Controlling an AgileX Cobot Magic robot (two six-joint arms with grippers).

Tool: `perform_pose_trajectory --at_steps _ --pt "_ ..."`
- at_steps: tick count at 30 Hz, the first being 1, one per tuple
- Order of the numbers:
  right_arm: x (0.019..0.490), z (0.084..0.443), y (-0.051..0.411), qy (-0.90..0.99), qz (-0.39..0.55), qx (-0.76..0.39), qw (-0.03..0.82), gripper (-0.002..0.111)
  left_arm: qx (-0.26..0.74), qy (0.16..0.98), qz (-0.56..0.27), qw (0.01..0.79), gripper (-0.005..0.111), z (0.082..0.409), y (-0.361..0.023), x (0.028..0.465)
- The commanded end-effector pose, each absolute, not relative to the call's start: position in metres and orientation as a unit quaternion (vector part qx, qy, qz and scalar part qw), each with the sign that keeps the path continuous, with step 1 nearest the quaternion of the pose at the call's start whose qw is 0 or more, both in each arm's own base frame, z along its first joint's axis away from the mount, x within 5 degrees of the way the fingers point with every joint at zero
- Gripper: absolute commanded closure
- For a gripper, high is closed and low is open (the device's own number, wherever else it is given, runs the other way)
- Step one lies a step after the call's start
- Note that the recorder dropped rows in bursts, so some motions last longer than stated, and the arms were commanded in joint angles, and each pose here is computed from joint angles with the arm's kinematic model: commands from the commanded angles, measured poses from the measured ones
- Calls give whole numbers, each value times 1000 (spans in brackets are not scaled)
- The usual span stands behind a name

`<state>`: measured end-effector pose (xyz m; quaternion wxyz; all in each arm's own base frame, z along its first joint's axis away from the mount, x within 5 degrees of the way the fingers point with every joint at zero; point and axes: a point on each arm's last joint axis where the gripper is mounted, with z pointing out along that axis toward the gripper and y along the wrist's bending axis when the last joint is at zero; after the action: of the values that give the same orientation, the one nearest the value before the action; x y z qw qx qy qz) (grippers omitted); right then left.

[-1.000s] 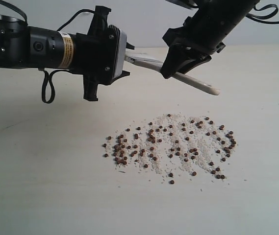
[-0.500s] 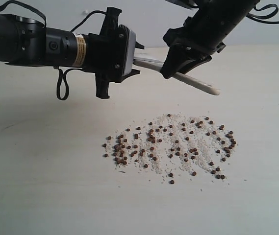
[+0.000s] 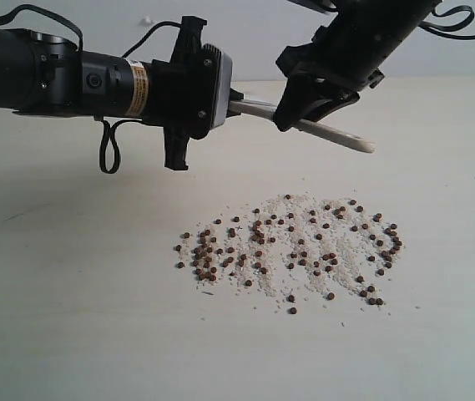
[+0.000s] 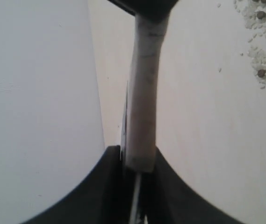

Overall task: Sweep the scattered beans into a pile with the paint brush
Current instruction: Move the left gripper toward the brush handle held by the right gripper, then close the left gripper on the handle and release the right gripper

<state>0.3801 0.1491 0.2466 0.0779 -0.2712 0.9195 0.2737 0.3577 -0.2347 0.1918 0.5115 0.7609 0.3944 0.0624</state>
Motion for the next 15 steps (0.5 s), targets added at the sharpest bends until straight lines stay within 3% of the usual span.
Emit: perform_pose_trajectory --at_steps 1,6,15 --pt "380 251 152 918 289 -261 79 77 748 412 63 518 106 196 -236 359" --pt "377 260 151 916 291 -262 89 62 748 411 63 517 107 196 -236 359" --pt "369 290 147 911 277 -271 143 53 750 411 71 513 107 197 -235 360"
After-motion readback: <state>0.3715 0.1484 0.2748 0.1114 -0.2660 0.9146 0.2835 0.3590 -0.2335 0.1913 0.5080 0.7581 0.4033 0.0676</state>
